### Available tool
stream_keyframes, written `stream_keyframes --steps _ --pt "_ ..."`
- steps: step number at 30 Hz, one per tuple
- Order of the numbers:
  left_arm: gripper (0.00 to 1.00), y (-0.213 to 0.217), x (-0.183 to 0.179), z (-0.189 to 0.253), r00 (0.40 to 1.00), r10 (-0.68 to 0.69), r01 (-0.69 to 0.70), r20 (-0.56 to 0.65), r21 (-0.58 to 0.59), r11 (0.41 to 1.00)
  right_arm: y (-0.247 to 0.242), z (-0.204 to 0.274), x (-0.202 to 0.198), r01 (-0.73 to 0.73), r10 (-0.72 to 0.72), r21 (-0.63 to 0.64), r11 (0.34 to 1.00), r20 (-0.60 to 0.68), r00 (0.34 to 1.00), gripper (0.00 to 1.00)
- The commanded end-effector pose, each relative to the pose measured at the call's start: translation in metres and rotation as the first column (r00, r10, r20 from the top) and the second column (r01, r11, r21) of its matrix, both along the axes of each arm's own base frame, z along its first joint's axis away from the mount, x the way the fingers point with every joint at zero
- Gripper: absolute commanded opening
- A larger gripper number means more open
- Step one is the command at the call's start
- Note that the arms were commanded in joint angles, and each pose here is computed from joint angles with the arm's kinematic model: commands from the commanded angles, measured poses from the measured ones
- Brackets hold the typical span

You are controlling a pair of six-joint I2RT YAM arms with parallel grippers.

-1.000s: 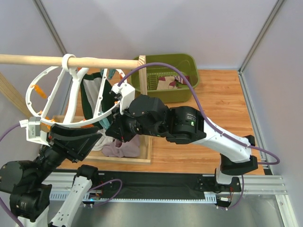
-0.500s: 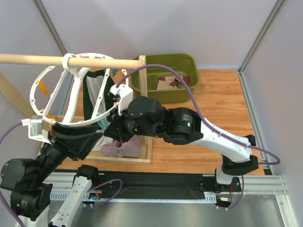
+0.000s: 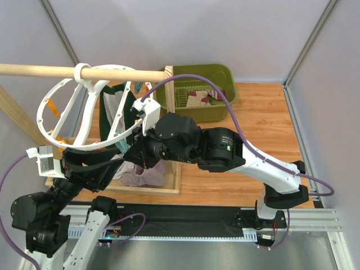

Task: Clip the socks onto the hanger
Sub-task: Open the clamp at the hanger.

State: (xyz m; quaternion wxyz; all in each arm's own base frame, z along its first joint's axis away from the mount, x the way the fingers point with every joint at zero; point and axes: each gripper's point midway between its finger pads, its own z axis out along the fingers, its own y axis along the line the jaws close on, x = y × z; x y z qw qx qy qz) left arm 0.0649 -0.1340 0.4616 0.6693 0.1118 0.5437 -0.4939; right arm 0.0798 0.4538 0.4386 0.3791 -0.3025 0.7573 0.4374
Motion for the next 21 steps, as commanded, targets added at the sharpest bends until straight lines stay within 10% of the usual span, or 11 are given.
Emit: stream_keyframes --steps 1,21 --pt "0.56 0.005 0.021 -0.011 0.996 0.071 -0.070 -0.058 0.013 0.997 -0.017 0.035 -0.026 -0.086 0.086 0.080 0.993 0.007 0.996 0.00" --pt "0.69 0.004 0.030 -0.019 0.937 0.006 -0.064 -0.350 -0.155 0.986 -0.016 0.016 -0.018 -0.100 0.099 0.009 0.995 0.065 0.993 0.00"
